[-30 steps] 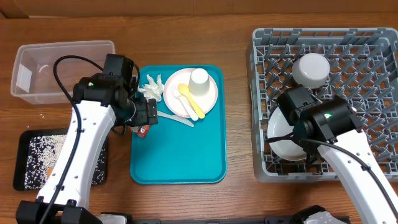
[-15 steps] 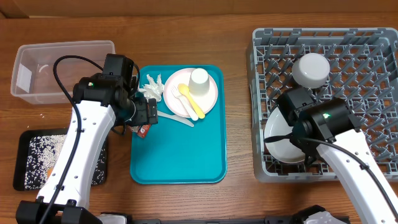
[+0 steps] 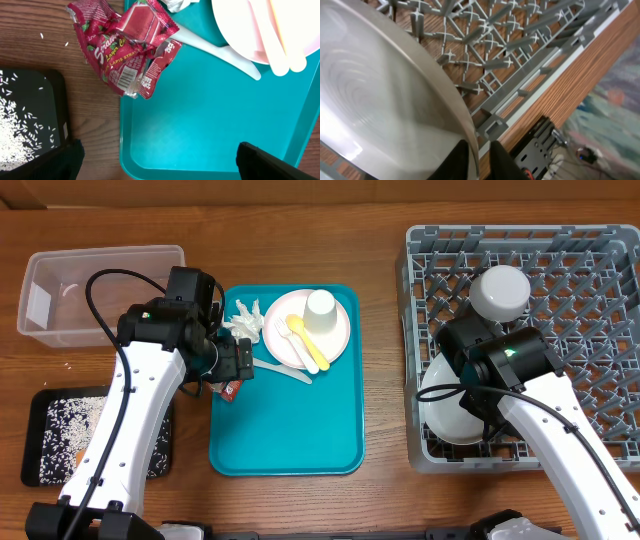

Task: Sort waste into correct bins and load items into the dishwasher rack
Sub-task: 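Open the right gripper to release the plate in the rack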

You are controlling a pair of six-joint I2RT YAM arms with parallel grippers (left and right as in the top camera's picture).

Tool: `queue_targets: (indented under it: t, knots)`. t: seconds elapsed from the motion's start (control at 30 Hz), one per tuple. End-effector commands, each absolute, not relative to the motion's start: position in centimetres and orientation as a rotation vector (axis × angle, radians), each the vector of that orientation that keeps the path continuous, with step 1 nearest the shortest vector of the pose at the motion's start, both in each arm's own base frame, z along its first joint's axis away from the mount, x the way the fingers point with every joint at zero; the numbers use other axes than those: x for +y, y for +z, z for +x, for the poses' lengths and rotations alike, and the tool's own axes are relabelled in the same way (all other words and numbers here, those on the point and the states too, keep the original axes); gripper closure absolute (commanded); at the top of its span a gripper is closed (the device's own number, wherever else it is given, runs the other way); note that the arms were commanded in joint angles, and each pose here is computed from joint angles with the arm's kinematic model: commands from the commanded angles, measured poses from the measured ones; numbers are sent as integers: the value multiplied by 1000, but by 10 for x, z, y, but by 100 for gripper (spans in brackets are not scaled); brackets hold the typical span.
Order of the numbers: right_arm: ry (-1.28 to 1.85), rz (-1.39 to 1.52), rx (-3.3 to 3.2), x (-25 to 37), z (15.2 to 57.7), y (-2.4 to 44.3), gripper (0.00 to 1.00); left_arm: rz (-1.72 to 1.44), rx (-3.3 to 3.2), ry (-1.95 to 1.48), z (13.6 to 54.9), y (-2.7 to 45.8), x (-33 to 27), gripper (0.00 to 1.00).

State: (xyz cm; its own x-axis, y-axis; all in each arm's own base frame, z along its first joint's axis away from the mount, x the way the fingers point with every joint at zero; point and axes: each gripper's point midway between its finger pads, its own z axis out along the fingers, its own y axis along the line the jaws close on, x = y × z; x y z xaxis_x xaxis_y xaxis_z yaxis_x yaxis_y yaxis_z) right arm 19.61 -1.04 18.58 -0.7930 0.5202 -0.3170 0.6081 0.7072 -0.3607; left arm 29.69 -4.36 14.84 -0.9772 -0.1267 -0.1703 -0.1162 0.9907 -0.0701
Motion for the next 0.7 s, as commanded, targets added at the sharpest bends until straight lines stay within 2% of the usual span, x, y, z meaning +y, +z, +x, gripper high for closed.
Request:
queue_targets:
  t: [0.0, 0.07, 0.17, 0.37, 0.4, 0.43, 0.57, 0.67]
  knots:
    - [-604, 903, 2720, -3, 202, 196, 71, -200, 2939, -86, 300, 153, -43, 0]
    - [-549, 886, 2727, 2, 207, 202, 60, -201, 2939, -86, 300, 153, -43, 0]
    - [-461, 841, 2739, 10, 214, 214, 32, -200, 2940, -85, 300, 153, -43, 0]
    - [-352, 809, 2672, 11, 230, 246, 23, -196, 2944, -84, 299, 153, -43, 0]
    - [-349, 833, 2651, 6, 232, 251, 25, -195, 2947, -83, 298, 153, -43, 0]
    - [-351, 863, 2631, 0, 234, 254, 31, -195, 2949, -83, 298, 152, -43, 0]
    - [-388, 975, 2601, -31, 234, 256, 71, -195, 2953, -81, 297, 152, -42, 0]
    - [-426, 1089, 2575, -58, 229, 255, 91, -195, 2952, -82, 297, 152, -42, 0]
